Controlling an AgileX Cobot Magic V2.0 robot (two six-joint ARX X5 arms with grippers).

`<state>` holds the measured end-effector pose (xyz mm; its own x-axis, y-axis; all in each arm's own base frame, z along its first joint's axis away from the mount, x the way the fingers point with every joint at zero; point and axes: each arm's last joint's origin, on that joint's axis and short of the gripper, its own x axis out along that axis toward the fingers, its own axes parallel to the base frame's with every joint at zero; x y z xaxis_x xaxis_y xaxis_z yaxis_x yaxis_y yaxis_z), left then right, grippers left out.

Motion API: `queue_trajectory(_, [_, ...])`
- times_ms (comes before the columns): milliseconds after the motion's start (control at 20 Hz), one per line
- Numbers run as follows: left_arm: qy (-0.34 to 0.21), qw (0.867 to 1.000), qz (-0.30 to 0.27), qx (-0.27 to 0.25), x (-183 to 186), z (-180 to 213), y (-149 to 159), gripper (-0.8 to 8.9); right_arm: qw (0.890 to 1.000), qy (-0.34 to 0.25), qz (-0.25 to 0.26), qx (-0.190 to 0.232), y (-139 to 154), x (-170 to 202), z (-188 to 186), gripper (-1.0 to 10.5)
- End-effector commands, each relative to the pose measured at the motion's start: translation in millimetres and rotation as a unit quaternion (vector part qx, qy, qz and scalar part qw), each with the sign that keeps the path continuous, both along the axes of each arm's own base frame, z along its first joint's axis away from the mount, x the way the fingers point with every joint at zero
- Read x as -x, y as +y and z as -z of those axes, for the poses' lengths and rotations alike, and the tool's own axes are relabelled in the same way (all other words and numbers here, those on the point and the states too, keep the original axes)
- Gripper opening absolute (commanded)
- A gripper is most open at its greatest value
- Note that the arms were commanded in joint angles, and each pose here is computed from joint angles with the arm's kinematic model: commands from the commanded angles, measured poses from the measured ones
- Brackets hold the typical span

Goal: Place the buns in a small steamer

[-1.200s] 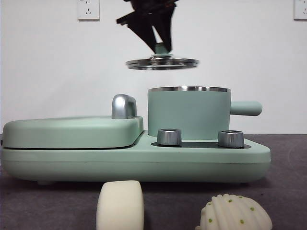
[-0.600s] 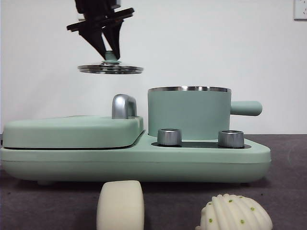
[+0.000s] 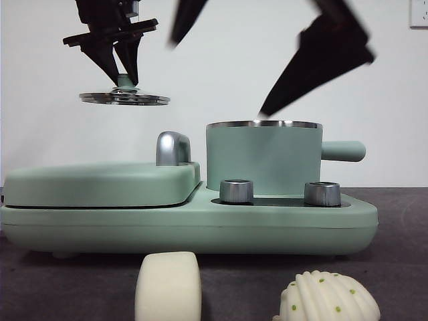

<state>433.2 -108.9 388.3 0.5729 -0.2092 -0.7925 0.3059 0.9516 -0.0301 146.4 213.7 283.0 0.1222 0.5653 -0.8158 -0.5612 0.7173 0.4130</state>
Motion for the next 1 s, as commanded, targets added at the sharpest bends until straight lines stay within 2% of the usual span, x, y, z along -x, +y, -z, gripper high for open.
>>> queue_trajectory(50, [0.012, 1.0, -0.004, -0.001, 0, 3, 2, 0.15, 0.999, 0.017, 0.002, 0.036, 25, 1, 17, 4.9])
queue_trajectory(250, [0.012, 1.0, -0.008, -0.001, -1, 3, 6, 0.15, 0.995, 0.044, -0.017, 0.092, 53, 2, 56, 4.9])
queue_trajectory(550, [0.011, 1.0, -0.009, -0.001, -1, 3, 6, 0.15, 0.99, 0.044, -0.023, 0.13, 71, 0, 88, 4.8])
queue_trajectory(750, [0.012, 1.0, -0.009, -0.001, -2, 3, 6, 0.15, 0.989, 0.046, -0.023, 0.141, 76, -3, 101, 3.8])
queue_trajectory(900, [0.011, 1.0, -0.009, -0.001, -2, 3, 6, 0.15, 0.99, 0.04, -0.023, 0.132, 79, -4, 101, 2.3])
queue_trajectory(1000, [0.011, 1.0, -0.009, -0.001, -2, 3, 6, 0.15, 0.99, 0.04, -0.022, 0.134, 78, -4, 101, 1.8])
